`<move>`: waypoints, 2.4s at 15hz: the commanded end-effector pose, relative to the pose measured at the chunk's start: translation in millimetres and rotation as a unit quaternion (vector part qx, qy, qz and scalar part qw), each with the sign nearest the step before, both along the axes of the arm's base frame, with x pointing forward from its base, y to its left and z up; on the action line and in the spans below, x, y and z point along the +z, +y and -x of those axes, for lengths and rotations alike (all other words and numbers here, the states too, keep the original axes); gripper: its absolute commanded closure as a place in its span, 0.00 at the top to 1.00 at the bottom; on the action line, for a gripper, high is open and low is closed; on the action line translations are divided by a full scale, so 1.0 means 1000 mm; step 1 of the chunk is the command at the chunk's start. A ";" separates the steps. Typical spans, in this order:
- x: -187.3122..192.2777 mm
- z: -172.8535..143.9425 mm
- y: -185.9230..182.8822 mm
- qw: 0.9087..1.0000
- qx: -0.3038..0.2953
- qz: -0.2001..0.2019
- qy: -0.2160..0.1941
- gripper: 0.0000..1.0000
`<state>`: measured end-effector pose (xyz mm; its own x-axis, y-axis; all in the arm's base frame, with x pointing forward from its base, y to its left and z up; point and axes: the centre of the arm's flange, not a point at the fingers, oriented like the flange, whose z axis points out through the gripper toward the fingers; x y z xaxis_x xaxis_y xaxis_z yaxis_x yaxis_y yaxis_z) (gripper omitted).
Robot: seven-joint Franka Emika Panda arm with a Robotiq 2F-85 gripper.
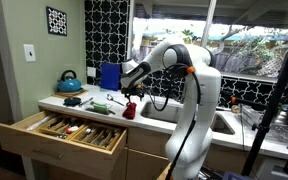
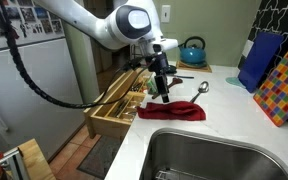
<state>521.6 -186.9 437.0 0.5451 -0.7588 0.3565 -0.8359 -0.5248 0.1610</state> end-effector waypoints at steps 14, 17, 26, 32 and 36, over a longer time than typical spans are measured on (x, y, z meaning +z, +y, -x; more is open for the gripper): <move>-0.089 -0.027 -0.019 0.997 0.045 -0.062 -0.032 1.00; -0.099 -0.028 -0.023 0.996 0.038 -0.079 -0.034 0.99; -0.092 -0.028 -0.022 0.993 0.040 -0.095 -0.049 0.23; -0.075 -0.033 -0.002 0.993 0.041 -0.076 -0.075 0.03; -0.059 -0.035 0.021 0.994 0.028 -0.061 -0.089 0.03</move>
<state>563.6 -184.0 366.1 0.5581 -0.7640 0.3237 -0.7967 -0.6025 -0.0484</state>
